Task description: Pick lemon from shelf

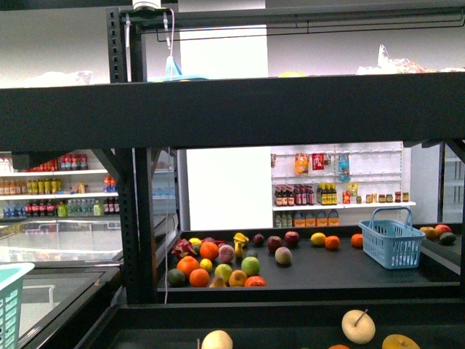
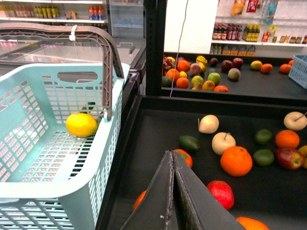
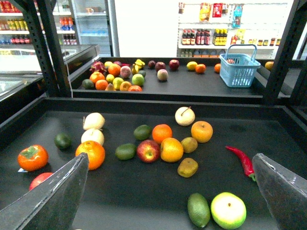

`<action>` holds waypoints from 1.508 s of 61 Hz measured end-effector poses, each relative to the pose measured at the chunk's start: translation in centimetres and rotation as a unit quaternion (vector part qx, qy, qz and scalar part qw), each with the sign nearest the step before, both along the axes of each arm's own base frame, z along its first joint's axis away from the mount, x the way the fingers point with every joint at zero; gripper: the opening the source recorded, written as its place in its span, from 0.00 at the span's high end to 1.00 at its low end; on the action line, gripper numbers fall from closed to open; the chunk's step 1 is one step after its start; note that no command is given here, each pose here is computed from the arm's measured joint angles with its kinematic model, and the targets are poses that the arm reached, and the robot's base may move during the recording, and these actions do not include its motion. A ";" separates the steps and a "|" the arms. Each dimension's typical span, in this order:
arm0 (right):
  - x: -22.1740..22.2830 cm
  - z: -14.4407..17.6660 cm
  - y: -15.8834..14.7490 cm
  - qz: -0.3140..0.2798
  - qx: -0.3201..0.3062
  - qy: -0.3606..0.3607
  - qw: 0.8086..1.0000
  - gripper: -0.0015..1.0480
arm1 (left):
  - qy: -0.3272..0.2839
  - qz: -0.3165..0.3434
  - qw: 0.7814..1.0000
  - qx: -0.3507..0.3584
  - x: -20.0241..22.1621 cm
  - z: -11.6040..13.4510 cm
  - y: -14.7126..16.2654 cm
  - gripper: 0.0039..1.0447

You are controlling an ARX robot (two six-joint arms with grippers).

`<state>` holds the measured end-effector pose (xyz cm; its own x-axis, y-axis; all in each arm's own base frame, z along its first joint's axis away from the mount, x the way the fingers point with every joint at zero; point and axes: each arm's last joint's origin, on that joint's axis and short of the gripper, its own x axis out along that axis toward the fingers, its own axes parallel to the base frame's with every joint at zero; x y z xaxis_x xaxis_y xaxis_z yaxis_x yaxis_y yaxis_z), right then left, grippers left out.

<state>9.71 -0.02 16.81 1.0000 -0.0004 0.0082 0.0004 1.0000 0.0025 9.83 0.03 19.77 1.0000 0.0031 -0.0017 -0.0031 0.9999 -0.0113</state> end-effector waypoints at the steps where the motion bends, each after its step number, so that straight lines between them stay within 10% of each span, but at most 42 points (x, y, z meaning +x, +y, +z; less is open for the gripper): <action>1: 0.0 0.0 0.0 0.000 0.000 0.000 1.000 0.02 | -0.002 0.000 1.000 0.000 0.0 0.0 0.0 0.98; 51: 0.0 0.0 0.0 0.000 0.000 0.000 1.000 0.02 | -0.003 0.000 1.000 0.000 -0.1 -3.0 0.0 0.97; 81: 0.0 0.0 0.0 0.000 0.000 0.000 1.000 0.02 | -0.003 0.000 1.000 0.001 -0.1 -3.0 0.0 0.06; 92: 0.0 0.0 0.0 0.000 0.000 0.000 1.000 0.02 | -0.003 0.000 1.000 0.001 -0.1 -3.0 0.0 0.07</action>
<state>9.71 -0.02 16.81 1.0000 0.0004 0.0082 -0.0004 1.0000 0.0025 9.72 0.02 16.73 1.0000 0.0023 0.0036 -0.0023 1.0000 -0.0090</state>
